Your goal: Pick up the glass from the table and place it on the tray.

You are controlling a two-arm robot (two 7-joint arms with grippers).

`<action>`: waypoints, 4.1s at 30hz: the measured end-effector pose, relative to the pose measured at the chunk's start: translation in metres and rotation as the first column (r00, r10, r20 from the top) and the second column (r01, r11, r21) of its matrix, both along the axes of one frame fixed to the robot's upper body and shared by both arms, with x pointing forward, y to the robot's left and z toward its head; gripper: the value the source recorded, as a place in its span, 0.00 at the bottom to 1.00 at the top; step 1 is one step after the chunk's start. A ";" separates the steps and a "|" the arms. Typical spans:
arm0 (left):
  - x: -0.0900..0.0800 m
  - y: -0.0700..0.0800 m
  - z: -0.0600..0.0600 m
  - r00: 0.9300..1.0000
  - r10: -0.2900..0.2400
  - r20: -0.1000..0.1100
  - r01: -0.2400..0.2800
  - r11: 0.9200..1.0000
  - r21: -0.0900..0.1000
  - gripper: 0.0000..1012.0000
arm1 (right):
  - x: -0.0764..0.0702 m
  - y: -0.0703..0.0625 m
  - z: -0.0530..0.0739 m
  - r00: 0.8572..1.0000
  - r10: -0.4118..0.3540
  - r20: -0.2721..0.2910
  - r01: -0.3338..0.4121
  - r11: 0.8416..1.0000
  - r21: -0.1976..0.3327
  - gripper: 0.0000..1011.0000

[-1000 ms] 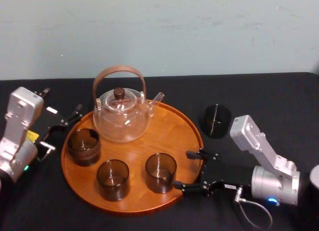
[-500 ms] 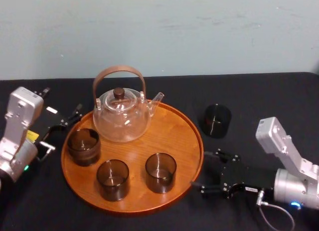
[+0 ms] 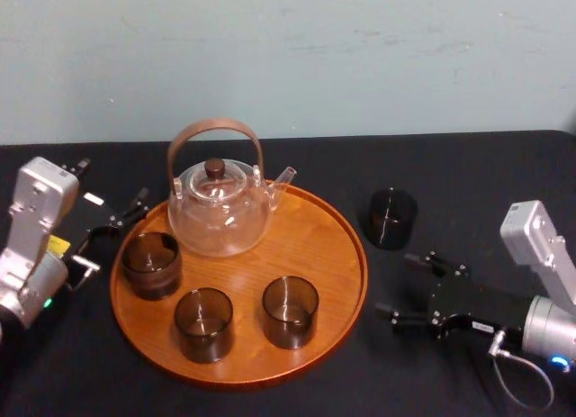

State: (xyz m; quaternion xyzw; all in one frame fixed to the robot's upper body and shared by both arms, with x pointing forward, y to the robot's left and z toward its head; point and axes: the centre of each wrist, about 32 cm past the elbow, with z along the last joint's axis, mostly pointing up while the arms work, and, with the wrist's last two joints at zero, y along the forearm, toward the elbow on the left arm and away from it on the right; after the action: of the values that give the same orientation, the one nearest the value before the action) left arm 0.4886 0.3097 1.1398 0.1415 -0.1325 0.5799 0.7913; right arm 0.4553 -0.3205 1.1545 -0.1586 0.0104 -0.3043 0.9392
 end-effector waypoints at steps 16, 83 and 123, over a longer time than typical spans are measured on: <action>0.000 0.000 0.000 1.000 0.000 0.000 0.000 1.000 0.000 0.99 | 0.001 -0.015 -0.001 0.965 -0.261 0.031 0.261 0.965 0.012 0.99; 0.000 0.000 0.000 1.000 0.000 0.000 0.000 1.000 0.000 0.99 | 0.072 0.018 -0.006 0.934 -0.349 -0.079 0.347 0.937 -0.040 0.99; 0.000 0.000 0.000 1.000 0.000 0.000 0.000 1.000 0.000 0.99 | 0.099 0.034 -0.010 0.940 -0.330 -0.088 0.328 0.944 -0.040 0.99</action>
State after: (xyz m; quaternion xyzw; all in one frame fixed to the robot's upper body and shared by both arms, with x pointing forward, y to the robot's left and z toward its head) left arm 0.4886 0.3096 1.1398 0.1415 -0.1325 0.5799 0.7913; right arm 0.5546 -0.2868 1.1447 -0.1803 0.0770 -0.4493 0.8716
